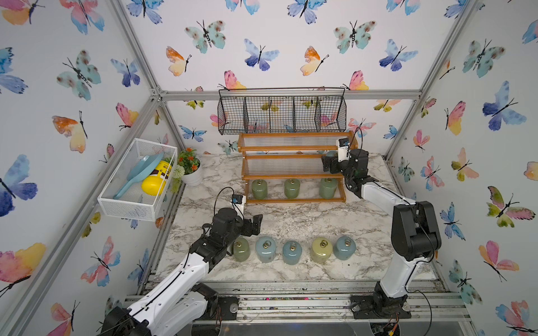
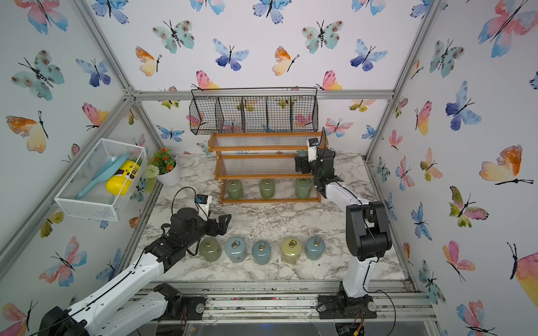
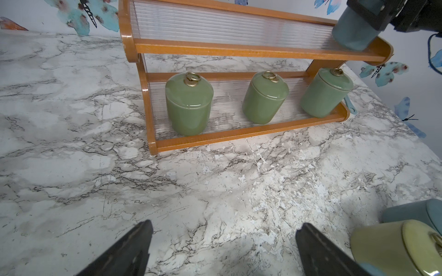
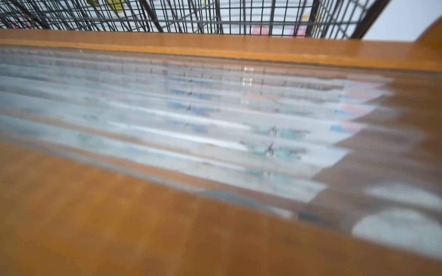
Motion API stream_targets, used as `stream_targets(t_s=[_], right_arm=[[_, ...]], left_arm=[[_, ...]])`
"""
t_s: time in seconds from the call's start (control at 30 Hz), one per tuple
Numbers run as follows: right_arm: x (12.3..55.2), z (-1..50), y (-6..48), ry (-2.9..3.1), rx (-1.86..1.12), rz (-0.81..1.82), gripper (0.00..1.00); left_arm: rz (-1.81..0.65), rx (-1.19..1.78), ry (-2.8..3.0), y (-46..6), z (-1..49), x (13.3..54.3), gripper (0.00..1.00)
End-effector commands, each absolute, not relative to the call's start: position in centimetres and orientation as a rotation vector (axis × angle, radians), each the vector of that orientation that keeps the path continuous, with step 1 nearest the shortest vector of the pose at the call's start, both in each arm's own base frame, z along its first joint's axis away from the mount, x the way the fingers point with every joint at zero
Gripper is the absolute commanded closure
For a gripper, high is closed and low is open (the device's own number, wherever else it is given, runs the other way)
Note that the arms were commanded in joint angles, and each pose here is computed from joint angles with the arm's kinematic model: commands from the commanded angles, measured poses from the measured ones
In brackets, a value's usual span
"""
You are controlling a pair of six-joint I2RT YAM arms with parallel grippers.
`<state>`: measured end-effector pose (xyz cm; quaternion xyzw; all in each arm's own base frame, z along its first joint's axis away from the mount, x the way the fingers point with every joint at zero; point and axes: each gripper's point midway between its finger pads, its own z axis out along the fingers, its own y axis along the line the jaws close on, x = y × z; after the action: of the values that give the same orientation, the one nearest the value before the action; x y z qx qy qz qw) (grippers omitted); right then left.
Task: Remove the tea canisters from the shelf
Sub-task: Pick up the tea canister from the shelf.
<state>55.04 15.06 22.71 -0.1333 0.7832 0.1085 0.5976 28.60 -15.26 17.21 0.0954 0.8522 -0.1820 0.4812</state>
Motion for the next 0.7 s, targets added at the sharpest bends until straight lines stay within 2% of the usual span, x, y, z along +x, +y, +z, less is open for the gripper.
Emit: stream_targets(t_s=[0.0, 0.23, 0.67], right_arm=[[55.8, 23.9, 15.3, 1.779, -0.323, 0.27, 0.05], [55.4, 24.2, 15.7, 1.774, -0.349, 0.289, 0.25], [52.3, 26.1, 17.3, 1.761, -0.444, 0.408, 0.37]], left_arm=[[-0.441, 0.213, 2.05, -15.2, 18.6, 29.2, 0.02], [-0.44, 0.212, 2.047, -15.2, 18.8, 29.4, 0.02], [-0.472, 0.207, 2.053, -15.6, 18.4, 29.3, 0.01]])
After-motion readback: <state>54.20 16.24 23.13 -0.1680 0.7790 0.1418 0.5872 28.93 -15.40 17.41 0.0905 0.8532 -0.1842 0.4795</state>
